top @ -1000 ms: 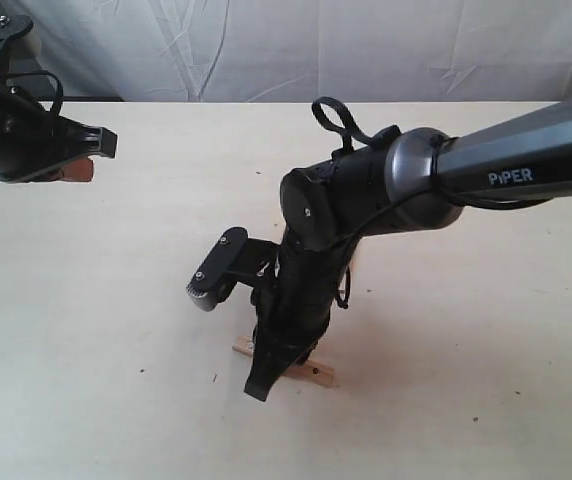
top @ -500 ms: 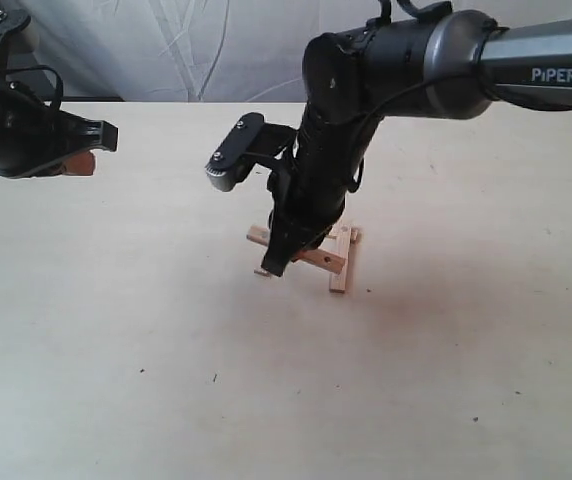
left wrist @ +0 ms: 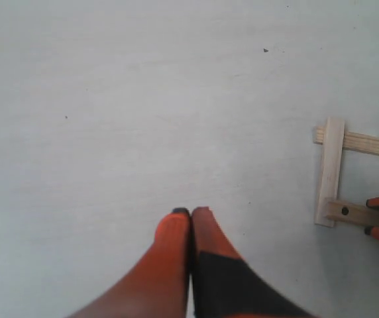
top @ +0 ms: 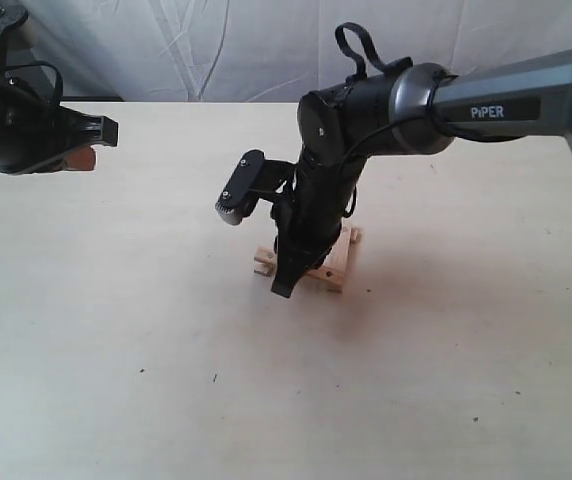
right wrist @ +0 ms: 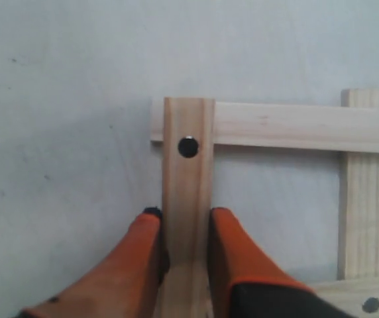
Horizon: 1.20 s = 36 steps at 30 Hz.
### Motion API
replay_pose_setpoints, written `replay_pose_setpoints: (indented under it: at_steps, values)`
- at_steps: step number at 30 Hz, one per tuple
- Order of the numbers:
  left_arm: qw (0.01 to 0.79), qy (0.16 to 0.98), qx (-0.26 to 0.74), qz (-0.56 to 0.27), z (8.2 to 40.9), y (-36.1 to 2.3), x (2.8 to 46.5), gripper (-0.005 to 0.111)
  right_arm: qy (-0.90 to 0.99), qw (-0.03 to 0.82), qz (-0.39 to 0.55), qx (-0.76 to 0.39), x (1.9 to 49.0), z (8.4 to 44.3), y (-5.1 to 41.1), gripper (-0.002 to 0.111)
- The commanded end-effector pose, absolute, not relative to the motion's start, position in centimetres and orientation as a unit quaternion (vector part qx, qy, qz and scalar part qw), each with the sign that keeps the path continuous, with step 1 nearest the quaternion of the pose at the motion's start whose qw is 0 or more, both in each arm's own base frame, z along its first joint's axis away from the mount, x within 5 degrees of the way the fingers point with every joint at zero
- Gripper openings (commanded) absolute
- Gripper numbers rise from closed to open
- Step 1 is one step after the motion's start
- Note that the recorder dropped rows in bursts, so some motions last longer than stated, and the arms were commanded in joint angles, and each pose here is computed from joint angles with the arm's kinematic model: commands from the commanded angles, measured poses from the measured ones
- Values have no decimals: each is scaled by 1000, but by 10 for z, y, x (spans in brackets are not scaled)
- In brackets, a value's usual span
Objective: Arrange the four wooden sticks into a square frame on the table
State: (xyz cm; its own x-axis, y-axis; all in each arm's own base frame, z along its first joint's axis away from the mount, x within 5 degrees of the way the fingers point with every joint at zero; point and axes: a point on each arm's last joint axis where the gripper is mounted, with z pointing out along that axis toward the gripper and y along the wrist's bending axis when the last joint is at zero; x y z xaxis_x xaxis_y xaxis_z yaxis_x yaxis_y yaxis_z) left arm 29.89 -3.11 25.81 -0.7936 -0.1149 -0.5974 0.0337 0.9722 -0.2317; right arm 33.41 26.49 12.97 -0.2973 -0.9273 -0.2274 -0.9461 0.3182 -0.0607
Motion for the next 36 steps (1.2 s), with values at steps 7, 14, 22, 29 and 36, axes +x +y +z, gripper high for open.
replay_pose_setpoints:
  at_steps: [7, 14, 22, 29, 36]
  values:
    - [333, 935, -25, -117, 262, -31, 299, 0, 802, 131, 37, -582, 340, 127, 265, 3]
    - [334, 935, -26, -118, 262, -31, 299, 0, 808, 129, 39, -573, 339, 130, 265, 44]
    - [348, 931, 8, -112, 266, -32, 298, 0, 911, 154, 70, -375, 341, 203, 235, 34]
    - [420, 901, 49, -97, 303, -29, 247, 0, 950, 201, 72, -229, 307, 258, 152, 0]
    - [549, 830, 54, -83, 328, -22, 155, 0, 872, 423, 90, -229, 207, 320, 102, 0]
